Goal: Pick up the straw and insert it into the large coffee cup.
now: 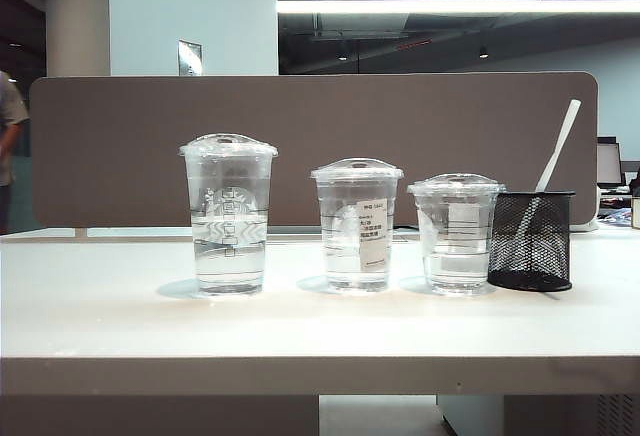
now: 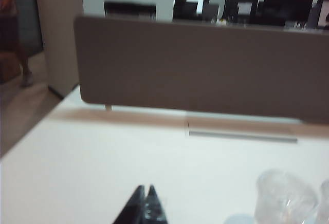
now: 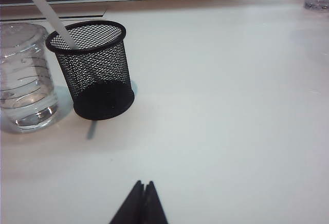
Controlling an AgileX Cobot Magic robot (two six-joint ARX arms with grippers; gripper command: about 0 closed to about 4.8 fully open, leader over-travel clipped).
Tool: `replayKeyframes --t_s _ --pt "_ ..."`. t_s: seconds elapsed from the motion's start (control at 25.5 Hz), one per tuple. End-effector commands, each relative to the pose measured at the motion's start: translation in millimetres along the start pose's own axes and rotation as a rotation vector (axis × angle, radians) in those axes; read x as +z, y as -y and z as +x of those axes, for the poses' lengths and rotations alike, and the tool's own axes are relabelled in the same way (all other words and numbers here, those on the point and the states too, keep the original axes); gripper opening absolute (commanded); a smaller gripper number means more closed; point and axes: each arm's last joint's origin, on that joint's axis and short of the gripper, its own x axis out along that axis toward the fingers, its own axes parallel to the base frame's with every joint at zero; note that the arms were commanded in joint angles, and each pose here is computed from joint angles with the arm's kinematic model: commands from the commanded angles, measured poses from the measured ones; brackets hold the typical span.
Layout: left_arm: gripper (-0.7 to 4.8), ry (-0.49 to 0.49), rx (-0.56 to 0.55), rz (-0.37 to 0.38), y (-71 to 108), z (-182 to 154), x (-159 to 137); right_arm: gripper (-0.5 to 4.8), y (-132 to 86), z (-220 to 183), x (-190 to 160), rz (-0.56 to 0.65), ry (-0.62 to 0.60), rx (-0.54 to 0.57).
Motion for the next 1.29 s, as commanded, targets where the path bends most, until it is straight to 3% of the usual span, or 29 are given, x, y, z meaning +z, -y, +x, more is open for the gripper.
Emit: replayKeyframes --t_s 0.04,0.31,0.59,1.1,1.22,1.29 --pt "-0.03 -0.044 -0.045 0.008 1.9 -22.7 20.8 0.00 0.0 -0.4 1.3 0.005 0.008 -0.003" --pt "-0.03 -0.213 -0.163 0.000 5.1 -71.3 30.7 0.00 0.0 -0.4 1.4 0.005 0.009 -0.003" --pt "-0.03 -0.342 -0.164 -0.022 4.8 -80.8 21.8 0.00 0.0 -0.4 1.3 0.005 0.008 -0.003" --pt "-0.03 -0.379 -0.159 -0.076 4.8 -82.0 18.8 0.00 0.0 -0.4 1.3 0.005 0.008 -0.003" --pt "-0.04 -0.389 -0.215 -0.094 6.4 -82.5 18.4 0.00 0.0 -0.4 1.3 0.005 0.008 -0.003" --pt "-0.05 -0.393 -0.387 -0.097 11.0 -83.8 18.7 0.00 0.0 -0.4 1.3 0.005 0.008 -0.003"
